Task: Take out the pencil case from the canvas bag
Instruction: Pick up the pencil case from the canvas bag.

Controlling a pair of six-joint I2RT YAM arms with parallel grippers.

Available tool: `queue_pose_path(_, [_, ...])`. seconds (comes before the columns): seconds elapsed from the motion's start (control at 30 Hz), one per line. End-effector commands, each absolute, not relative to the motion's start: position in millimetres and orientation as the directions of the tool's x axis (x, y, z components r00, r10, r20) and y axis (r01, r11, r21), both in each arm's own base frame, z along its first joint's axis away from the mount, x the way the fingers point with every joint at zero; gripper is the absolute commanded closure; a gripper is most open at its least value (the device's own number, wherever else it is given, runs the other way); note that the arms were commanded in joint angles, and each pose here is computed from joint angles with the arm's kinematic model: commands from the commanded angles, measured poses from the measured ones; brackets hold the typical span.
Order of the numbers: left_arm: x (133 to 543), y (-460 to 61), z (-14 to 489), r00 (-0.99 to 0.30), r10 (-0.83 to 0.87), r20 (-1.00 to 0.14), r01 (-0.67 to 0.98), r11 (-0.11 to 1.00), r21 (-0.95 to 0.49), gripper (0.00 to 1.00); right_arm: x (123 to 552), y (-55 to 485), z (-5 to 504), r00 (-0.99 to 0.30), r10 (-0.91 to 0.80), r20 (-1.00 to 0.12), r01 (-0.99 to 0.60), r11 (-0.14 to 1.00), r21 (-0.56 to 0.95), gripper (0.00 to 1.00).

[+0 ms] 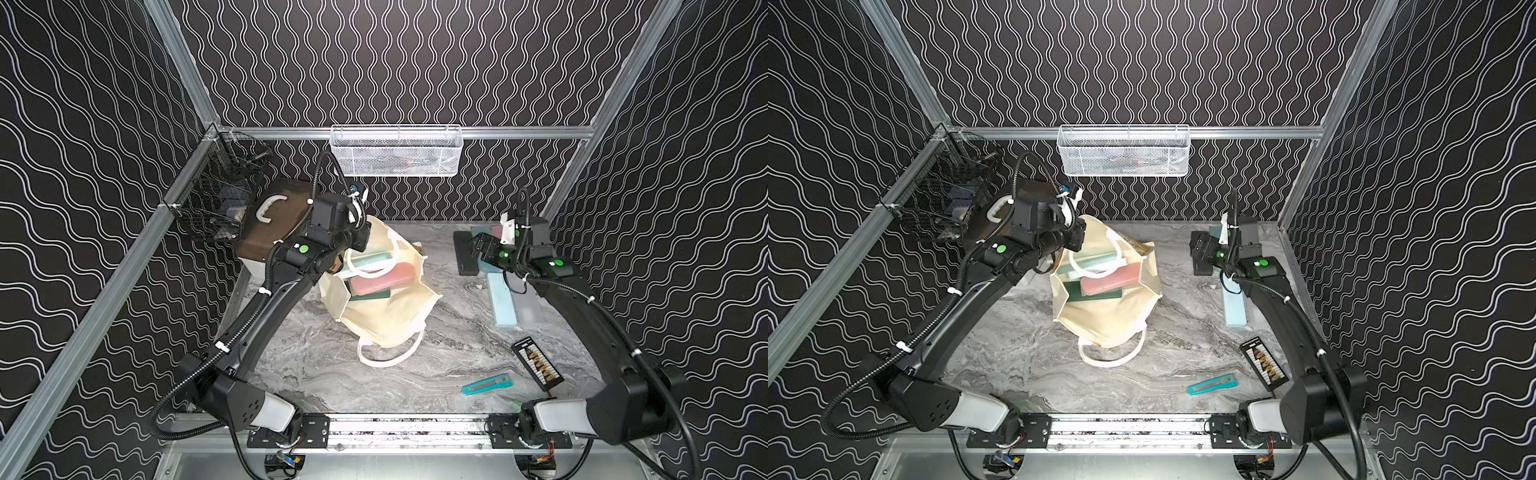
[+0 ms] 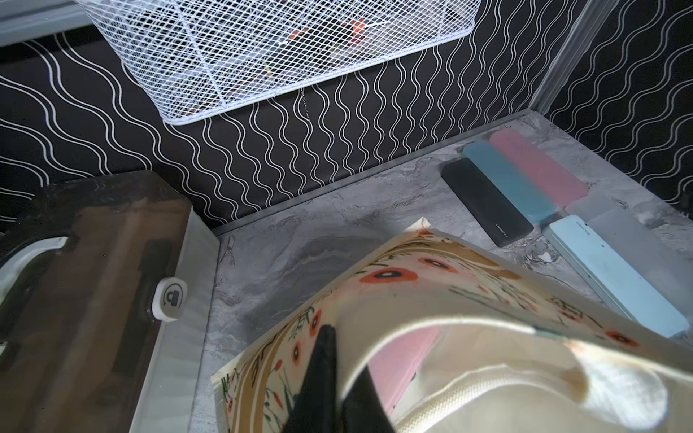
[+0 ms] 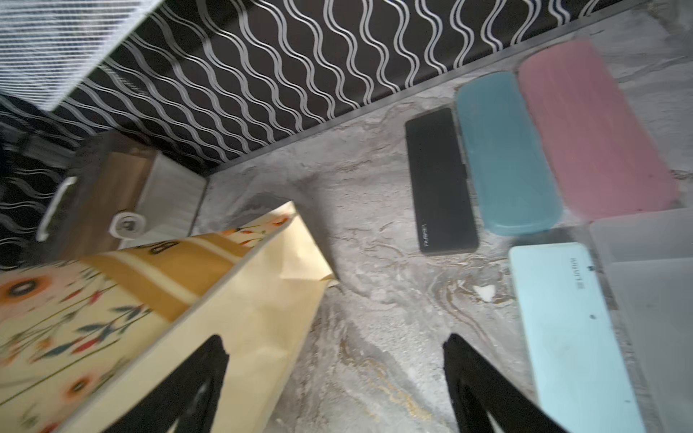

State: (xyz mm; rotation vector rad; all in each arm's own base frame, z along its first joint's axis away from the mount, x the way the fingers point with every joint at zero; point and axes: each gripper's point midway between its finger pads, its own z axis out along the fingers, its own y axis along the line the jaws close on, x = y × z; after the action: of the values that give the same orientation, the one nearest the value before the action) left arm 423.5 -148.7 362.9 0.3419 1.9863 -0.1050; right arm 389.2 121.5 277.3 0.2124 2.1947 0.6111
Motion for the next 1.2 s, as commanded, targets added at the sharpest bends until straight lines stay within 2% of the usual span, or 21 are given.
queue_pose_path(0.0, [444, -147, 405, -0.233, 0.166, -0.958, 0.237, 0.965, 0.110, 1.00, 368, 154, 315, -0.608, 0.380, -0.697, -0.172, 0.794, 0.583, 0.18])
queue_pose_path(0.23, [451, -141, 401, -0.263, 0.141, -0.954, 0.182, 0.979, 0.094, 1.00, 294, 234, 342, -0.607, 0.260, -0.751, -0.381, 0.734, 0.562, 0.42])
queue_pose_path(0.37, [449, -140, 402, -0.269, 0.128, -0.955, 0.173, 0.981, 0.082, 1.00, 266, 274, 324, -0.642, 0.169, -0.748, -0.450, 0.707, 0.545, 0.51])
queue_pose_path(0.5, [446, -138, 402, -0.279, 0.113, -0.954, 0.168, 0.984, 0.067, 1.00, 249, 308, 289, -0.662, 0.036, -0.748, -0.481, 0.745, 0.462, 0.57])
queue_pose_path(0.77, [433, -138, 398, -0.300, 0.103, -0.948, 0.189, 0.981, 0.047, 1.00, 255, 339, 221, -0.721, -0.021, -0.693, -0.410, 0.819, 0.401, 0.66])
queue_pose_path(1.17, [415, -146, 394, -0.328, 0.086, -0.941, 0.260, 0.966, -0.002, 1.00, 276, 364, 144, -0.778, -0.097, -0.621, -0.359, 0.880, 0.312, 0.70])
